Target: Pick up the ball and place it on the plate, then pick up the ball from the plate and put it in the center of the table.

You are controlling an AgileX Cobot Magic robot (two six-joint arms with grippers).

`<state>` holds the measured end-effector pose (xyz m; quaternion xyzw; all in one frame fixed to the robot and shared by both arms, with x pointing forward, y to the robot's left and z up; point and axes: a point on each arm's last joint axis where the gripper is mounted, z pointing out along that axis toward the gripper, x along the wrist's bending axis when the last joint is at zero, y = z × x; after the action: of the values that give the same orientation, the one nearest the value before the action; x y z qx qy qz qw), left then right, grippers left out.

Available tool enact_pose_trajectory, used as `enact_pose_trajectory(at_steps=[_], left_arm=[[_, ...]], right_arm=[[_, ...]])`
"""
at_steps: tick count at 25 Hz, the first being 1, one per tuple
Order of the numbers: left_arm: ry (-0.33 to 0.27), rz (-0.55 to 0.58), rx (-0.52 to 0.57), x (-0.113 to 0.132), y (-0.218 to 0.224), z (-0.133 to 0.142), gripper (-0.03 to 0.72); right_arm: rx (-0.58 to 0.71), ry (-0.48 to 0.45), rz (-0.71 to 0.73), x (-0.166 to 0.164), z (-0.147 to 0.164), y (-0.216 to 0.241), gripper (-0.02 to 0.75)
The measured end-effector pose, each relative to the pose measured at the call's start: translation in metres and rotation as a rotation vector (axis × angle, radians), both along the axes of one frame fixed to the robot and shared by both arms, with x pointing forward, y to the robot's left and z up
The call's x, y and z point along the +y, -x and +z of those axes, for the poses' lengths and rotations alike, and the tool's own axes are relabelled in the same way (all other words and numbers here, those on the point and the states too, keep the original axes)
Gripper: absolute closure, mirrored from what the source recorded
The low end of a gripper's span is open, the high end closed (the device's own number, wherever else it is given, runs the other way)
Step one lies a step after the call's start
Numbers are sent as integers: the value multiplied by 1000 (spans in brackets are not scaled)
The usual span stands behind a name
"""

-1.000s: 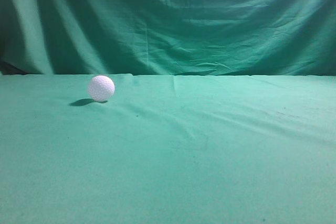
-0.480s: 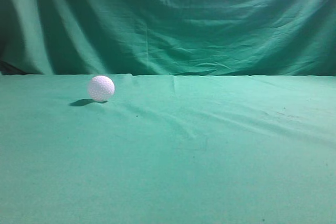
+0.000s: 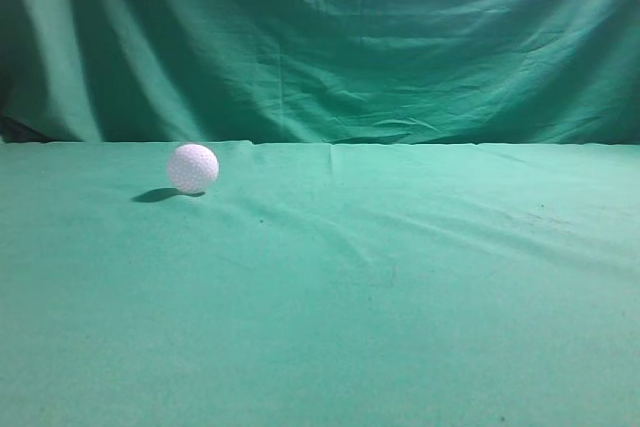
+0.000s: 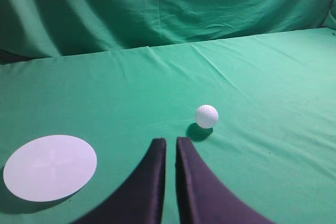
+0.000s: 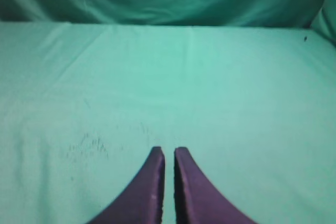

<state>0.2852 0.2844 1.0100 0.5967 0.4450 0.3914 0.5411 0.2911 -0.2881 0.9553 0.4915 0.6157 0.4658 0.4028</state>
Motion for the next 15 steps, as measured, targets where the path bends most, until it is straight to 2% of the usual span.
enact_pose_trajectory(at_steps=[15], left_arm=[[0, 0, 1, 0, 0, 0, 639]], right_arm=[[78, 2, 1, 0, -11, 1, 673]])
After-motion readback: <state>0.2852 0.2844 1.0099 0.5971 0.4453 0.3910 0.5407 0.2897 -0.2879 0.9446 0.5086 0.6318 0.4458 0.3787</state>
